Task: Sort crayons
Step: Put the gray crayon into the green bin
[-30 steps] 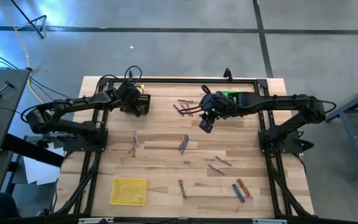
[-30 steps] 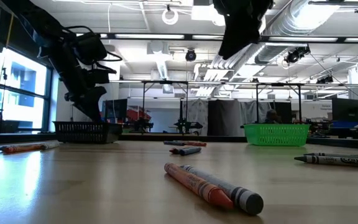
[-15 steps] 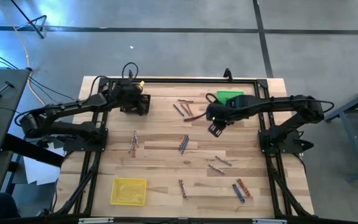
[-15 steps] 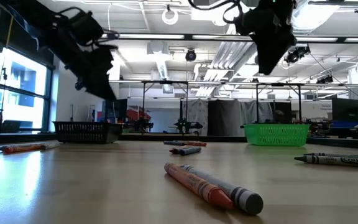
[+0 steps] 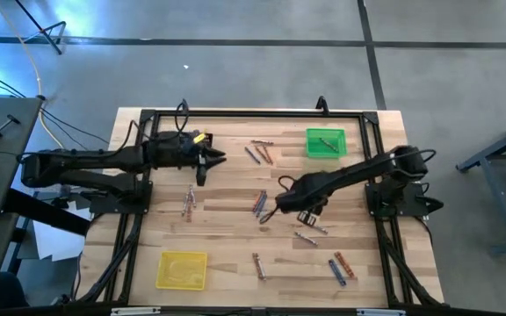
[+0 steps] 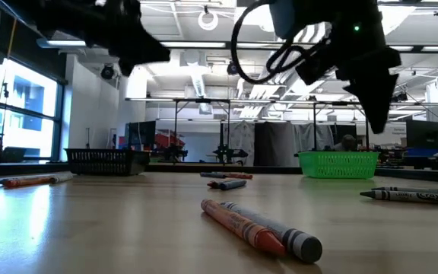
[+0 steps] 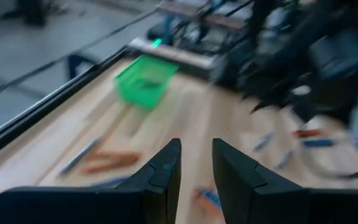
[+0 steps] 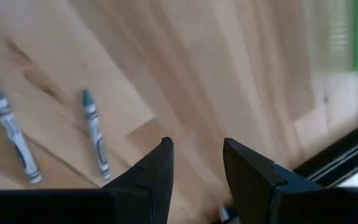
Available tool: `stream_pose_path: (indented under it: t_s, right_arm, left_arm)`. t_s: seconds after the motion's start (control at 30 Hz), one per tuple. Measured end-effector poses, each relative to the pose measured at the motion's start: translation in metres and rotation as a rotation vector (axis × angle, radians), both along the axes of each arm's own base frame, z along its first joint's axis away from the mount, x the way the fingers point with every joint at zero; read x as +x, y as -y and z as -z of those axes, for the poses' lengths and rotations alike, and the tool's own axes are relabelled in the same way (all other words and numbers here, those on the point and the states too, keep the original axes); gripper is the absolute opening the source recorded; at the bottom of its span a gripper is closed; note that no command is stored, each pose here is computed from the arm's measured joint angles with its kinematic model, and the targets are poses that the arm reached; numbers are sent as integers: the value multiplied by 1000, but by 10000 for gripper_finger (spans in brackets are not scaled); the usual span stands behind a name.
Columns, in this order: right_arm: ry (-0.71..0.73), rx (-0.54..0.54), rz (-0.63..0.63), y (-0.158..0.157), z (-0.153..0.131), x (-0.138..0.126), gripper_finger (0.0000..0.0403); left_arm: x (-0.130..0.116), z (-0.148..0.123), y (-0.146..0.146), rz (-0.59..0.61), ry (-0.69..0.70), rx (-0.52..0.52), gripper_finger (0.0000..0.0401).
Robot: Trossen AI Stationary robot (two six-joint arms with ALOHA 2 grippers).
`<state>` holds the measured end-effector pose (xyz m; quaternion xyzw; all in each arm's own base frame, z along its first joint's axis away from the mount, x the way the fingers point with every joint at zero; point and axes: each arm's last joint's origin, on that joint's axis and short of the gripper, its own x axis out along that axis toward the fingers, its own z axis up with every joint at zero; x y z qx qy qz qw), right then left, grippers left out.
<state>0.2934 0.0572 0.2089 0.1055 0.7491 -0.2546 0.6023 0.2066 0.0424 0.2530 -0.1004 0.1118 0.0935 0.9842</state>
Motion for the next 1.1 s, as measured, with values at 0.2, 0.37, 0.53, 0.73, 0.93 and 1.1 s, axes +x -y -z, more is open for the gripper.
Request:
stream_pose_path:
  t_s: [0.2,0.37,0.53,0.73,0.93,1.1]
  right_arm:
    - [20,137,-29,-19,15,9,120]
    - [74,182,-47,-28,17,13,105]
    - [133,207,-58,-36,19,17,98]
    - [82,266,1,-38,55,-1,99]
    - [58,265,7,-35,66,-10,99]
    - [86,280,-2,-34,77,-15,99]
  left_arm:
    - [5,-9,24,108,93,51,80]
    - [6,-10,35,135,104,71,79]
    - [6,-11,43,147,102,108,79]
    - [6,-11,47,148,103,120,79]
    - [7,-13,46,147,120,126,79]
    - [7,-13,47,146,127,128,80]
